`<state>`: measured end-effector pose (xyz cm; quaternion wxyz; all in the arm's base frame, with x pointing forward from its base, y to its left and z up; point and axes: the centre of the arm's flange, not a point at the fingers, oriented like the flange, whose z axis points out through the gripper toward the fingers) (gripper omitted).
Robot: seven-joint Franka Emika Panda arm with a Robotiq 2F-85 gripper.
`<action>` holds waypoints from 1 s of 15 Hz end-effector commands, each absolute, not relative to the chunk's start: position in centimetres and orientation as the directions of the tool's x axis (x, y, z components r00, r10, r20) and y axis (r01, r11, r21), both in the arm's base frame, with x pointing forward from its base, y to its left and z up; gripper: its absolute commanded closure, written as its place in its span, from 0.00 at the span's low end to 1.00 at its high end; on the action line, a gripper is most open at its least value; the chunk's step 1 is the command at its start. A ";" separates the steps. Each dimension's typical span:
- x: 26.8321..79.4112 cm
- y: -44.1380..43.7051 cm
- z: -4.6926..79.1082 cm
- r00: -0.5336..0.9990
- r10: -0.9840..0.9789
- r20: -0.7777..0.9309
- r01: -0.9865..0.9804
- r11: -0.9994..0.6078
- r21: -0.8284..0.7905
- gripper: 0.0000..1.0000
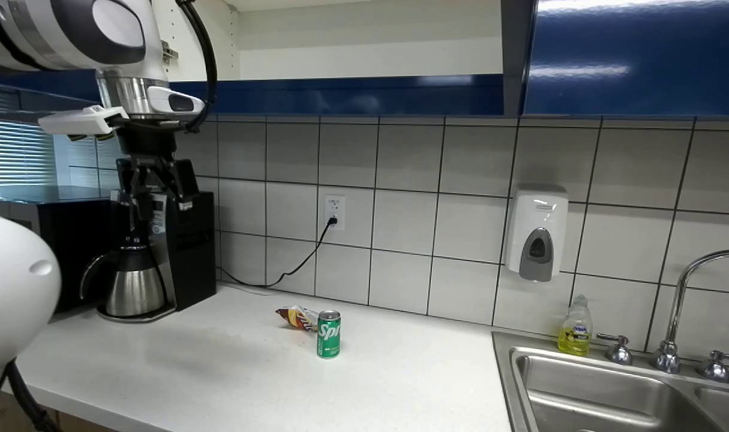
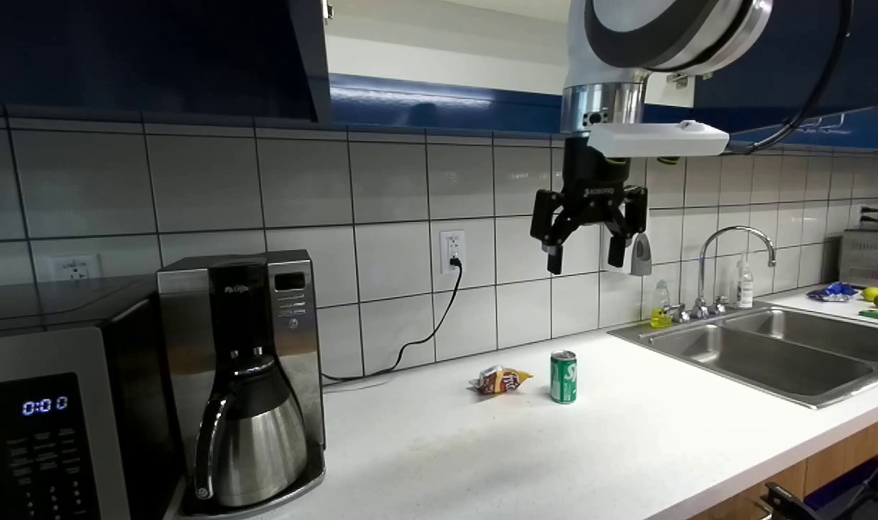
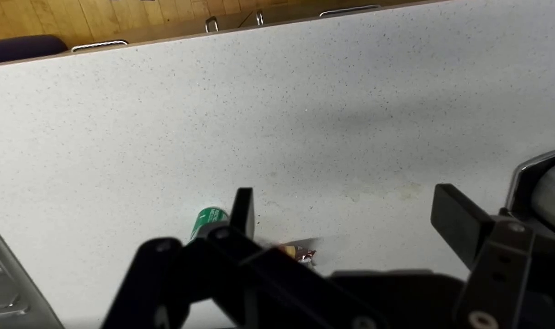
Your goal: Put the can into the cupboard
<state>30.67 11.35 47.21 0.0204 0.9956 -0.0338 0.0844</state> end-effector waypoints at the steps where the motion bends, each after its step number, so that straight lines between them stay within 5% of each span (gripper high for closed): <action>1: 32.4 10.4 45.5 0.980 -0.084 0.179 -0.094 -0.994 0.050 0.00; 15: 39.9 2.4 33.7 0.963 -0.152 0.222 -0.179 -0.978 0.105 0.00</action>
